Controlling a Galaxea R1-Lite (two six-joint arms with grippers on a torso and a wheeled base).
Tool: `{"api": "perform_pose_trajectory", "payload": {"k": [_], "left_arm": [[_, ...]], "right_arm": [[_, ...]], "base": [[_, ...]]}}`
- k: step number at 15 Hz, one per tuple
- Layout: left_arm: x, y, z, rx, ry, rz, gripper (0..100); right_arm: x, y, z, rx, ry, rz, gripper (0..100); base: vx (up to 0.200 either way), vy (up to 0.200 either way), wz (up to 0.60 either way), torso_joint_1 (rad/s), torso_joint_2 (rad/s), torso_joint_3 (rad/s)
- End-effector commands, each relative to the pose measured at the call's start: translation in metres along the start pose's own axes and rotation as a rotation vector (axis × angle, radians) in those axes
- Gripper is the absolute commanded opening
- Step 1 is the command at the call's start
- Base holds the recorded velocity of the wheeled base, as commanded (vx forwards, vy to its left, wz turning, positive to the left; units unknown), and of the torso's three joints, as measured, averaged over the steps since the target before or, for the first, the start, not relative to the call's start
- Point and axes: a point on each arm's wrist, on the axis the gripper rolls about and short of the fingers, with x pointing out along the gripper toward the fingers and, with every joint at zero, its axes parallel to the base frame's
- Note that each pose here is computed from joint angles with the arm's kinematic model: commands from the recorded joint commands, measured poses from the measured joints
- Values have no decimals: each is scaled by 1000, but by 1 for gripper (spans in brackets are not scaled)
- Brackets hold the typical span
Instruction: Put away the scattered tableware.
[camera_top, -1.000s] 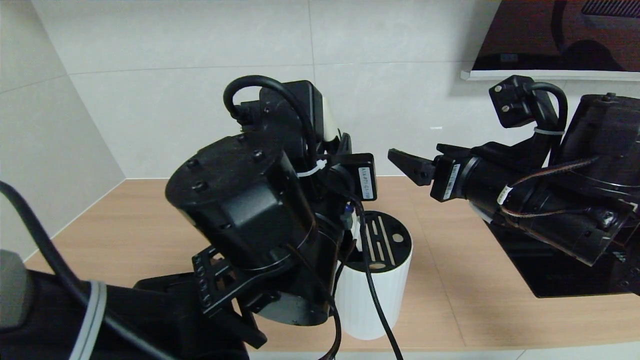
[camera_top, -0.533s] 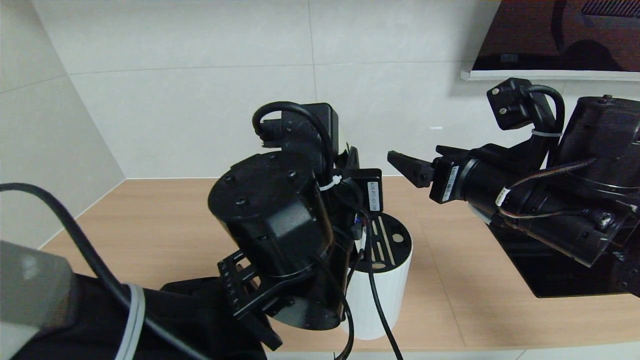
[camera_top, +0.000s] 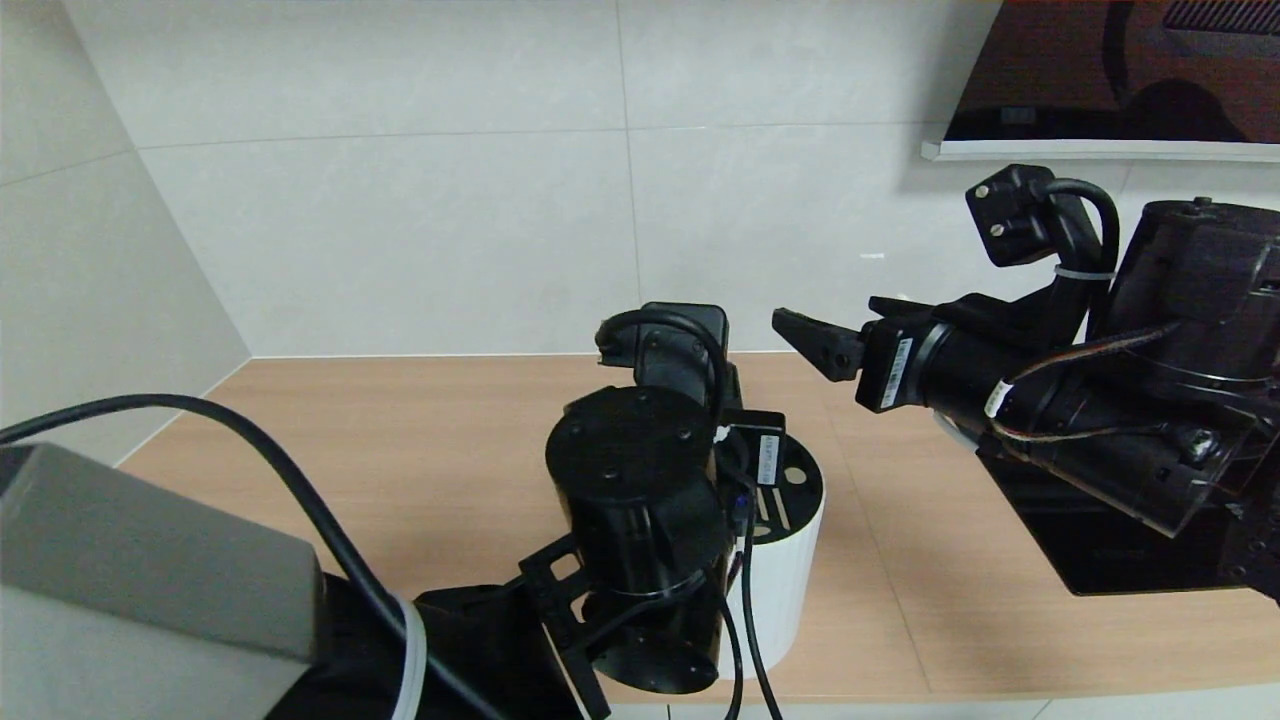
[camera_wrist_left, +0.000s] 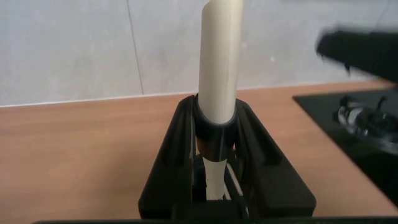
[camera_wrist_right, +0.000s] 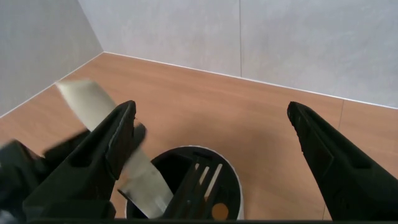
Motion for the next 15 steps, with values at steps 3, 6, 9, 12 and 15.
{"api": "perform_pose_trajectory", "payload": {"k": [3,6,9,12,15], "left_arm": [[4,-4,-18,26,32,0,0],[7,-8,-36,51,63,5,0],[7,-7,-44,58,79,1,0],[7,-8,-47,61,83,1,0],[8,-8,-45,55,78,3,100]], "right_arm": [[2,0,-3,-1,7,0,100],[2,0,-3,-3,10,-2,100],[3,0,-4,-3,10,-1,100],[3,0,-4,-2,12,-3,100],[3,0,-4,-3,12,-1,100]], "base": [[0,0,0,0,0,0],[0,0,0,0,0,0],[0,0,0,0,0,0],[0,0,0,0,0,0],[0,0,0,0,0,0]]}}
